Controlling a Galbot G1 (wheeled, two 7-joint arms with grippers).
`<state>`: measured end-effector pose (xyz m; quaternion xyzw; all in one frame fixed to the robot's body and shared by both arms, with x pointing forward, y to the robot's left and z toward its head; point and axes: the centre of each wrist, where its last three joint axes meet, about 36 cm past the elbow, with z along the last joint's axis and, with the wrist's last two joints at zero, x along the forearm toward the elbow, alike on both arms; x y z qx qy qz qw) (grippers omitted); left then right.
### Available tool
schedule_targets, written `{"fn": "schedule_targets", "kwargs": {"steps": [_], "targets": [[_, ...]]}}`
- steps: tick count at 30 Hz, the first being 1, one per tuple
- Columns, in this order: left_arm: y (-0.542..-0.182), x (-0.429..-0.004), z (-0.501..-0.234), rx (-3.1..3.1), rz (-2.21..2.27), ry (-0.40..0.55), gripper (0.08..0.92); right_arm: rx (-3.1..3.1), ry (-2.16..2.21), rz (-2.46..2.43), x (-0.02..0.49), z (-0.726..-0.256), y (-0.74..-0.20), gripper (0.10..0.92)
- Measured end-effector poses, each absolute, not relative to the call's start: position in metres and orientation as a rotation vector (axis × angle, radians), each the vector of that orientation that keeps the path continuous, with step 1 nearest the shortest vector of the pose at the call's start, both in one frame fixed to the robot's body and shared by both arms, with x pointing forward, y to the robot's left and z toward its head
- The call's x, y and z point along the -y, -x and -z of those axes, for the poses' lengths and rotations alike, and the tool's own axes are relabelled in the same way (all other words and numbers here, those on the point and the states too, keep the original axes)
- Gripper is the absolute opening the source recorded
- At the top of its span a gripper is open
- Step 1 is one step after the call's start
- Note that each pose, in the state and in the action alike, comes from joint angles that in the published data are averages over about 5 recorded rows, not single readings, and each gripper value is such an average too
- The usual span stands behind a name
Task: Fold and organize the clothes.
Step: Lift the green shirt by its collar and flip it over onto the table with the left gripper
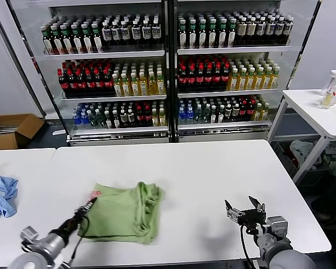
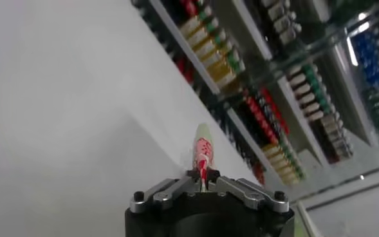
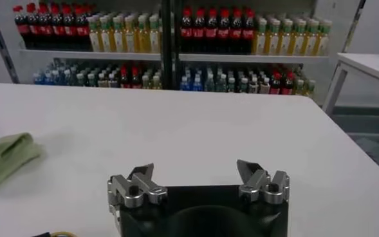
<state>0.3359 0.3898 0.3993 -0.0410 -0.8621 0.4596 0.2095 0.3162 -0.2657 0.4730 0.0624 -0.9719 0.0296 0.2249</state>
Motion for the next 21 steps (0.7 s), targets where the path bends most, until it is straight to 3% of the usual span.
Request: {"fn": "schedule_targets", "kwargs": {"steps": [4,11,16,21], "targets": [[-0.335,-0.428,-0.423,2.487,-1.235,0.048,0.110,2.683,-0.178,-0.079,0.265,-0.474,-0.314,0.823],[-0.334,-0.480,-0.490,2.694,-1.031,-0.024,0.110,2.687,-0.190,-0.084,0.264,-0.477,-0.310,0.823],[-0.335,-0.468,-0.518,2.793,-0.838,0.012,0.110,2.687,-0.197,-0.097,0.265,-0.478,-0.307,0.823],[-0.340,-0.424,-0.517,2.824,-0.649,0.085,0.110,2.691,-0.202,-0.109,0.268,-0.481,-0.304,0.823]]}}
